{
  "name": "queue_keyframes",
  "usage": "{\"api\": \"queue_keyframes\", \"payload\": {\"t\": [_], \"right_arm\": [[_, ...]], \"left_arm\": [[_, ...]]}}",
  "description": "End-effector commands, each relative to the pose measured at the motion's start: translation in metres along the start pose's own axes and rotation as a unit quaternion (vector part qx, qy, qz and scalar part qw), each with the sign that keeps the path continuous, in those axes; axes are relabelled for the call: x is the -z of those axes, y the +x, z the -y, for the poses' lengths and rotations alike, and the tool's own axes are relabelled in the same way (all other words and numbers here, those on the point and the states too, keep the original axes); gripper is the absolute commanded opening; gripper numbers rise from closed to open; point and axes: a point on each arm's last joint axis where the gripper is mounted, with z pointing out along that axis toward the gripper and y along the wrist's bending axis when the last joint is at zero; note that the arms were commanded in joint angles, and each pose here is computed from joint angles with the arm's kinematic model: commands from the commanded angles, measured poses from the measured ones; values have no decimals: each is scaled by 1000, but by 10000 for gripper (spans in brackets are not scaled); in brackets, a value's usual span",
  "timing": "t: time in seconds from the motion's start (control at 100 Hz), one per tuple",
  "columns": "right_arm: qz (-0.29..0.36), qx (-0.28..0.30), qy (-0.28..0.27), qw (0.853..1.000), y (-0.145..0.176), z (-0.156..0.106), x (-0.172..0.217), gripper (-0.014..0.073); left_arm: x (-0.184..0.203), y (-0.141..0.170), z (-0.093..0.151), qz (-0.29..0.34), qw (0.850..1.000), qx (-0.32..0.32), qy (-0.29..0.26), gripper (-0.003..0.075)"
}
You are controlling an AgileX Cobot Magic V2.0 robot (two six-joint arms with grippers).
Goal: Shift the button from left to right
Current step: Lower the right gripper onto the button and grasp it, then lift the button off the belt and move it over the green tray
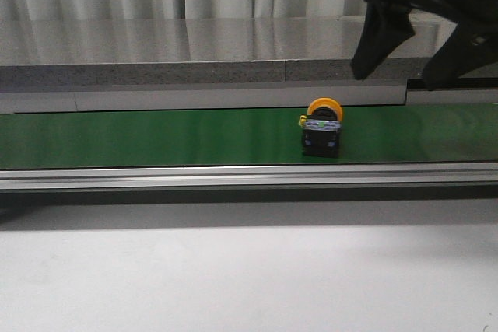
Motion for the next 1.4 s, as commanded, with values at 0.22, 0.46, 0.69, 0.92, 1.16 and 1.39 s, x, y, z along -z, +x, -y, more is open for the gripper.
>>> {"api": "queue_keyframes", "payload": {"t": [0.22, 0.46, 0.69, 0.92, 1.16, 1.39], "right_arm": [[13, 14, -8, 1000, -16, -8, -21, 603], [3, 14, -2, 1000, -14, -5, -36, 603], [0, 19, 4, 1000, -13, -2, -44, 498], [-3, 23, 6, 1000, -13, -2, -44, 245], [-19, 30, 3, 999, -29, -2, -28, 245], [14, 42, 58, 997, -59, 30, 16, 245]], "left_arm": [[1, -17, 1, 54, 999, 6, 6, -20], [1, -17, 1, 54, 999, 6, 6, -20], [1, -17, 1, 54, 999, 6, 6, -20], [1, -17, 1, 54, 999, 6, 6, -20], [1, -17, 1, 54, 999, 6, 6, -20], [1, -17, 1, 54, 999, 6, 6, -20]]}}
